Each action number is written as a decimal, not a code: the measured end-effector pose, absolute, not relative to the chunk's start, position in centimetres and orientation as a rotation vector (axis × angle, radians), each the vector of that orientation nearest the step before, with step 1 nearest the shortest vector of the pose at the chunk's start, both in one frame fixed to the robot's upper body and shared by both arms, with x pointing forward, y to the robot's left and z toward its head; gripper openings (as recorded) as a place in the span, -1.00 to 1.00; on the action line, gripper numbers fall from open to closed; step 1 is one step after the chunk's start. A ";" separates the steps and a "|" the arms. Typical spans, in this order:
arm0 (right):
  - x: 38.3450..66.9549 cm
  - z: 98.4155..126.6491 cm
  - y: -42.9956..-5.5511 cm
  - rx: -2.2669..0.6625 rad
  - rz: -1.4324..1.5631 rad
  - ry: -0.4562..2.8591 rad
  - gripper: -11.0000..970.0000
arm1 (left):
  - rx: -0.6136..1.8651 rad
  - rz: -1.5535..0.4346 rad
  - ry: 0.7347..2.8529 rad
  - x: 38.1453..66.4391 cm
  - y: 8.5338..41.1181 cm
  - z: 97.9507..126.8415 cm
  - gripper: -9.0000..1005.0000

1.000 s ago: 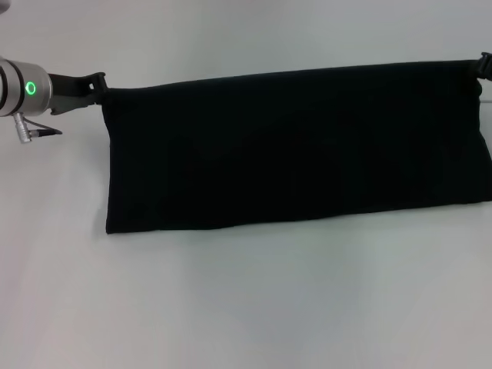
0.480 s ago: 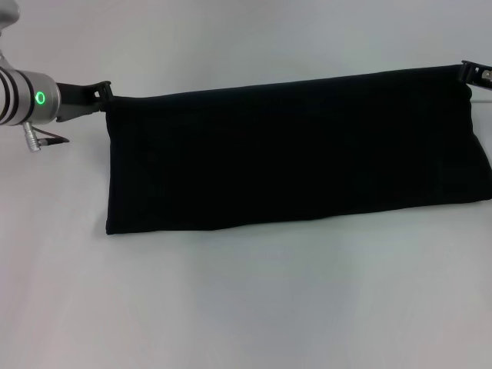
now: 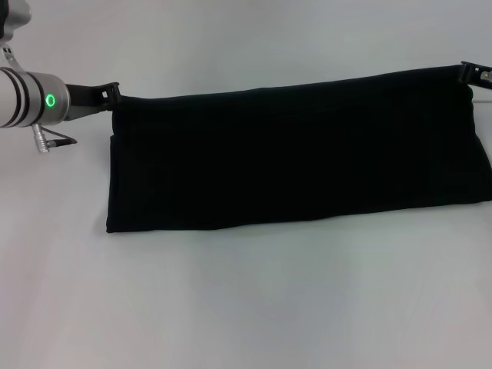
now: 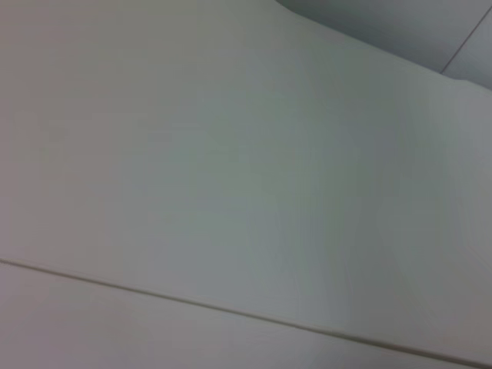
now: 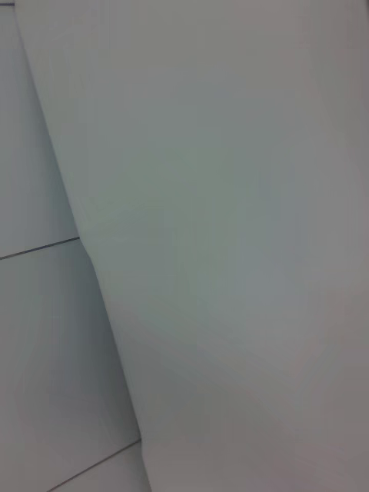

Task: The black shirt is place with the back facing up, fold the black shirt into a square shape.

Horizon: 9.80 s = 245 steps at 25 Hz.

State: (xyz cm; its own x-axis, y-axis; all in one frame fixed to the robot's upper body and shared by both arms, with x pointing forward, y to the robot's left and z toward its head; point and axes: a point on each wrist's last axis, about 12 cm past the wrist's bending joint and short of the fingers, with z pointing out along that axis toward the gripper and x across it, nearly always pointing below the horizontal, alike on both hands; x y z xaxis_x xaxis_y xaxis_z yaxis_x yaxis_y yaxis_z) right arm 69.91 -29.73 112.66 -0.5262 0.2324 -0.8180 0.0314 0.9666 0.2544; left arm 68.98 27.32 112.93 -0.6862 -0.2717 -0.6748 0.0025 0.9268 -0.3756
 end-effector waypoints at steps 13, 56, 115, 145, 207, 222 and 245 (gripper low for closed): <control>70.3 113.1 -29.9 0.164 0.231 2.116 -0.69 | -0.209 -0.471 2.278 69.1 26.8 112.8 -0.85; 58.2 108.8 -35.6 0.162 0.881 1.944 0.78 | -0.971 -1.531 2.136 53.2 34.1 105.3 0.28; 58.5 109.1 -35.7 0.185 0.888 1.923 0.78 | -1.132 -1.347 2.134 57.4 29.1 103.2 0.28; 58.2 109.1 -36.1 0.206 0.887 1.913 0.78 | -1.064 -1.316 2.150 57.8 28.5 103.3 -0.83; 56.3 107.1 -36.9 0.281 0.911 1.964 0.78 | 0.230 -1.260 2.250 63.2 16.9 113.3 -0.95; 56.2 106.7 -36.8 0.282 0.914 1.987 0.78 | 0.893 -1.109 2.159 60.5 12.9 113.3 -0.40; 66.3 114.1 -27.9 -0.100 0.775 2.512 0.78 | -0.152 -1.475 2.100 60.3 28.3 113.7 0.90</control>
State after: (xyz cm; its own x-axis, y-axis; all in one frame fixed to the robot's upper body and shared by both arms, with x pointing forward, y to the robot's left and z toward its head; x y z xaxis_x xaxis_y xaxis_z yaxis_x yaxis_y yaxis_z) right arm 66.34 -27.89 114.10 -0.8694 0.0762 -0.4882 -0.2121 0.8348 0.5080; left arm 60.28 28.26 113.74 -0.8349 -0.3992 -0.3790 0.2211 0.3874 -0.8950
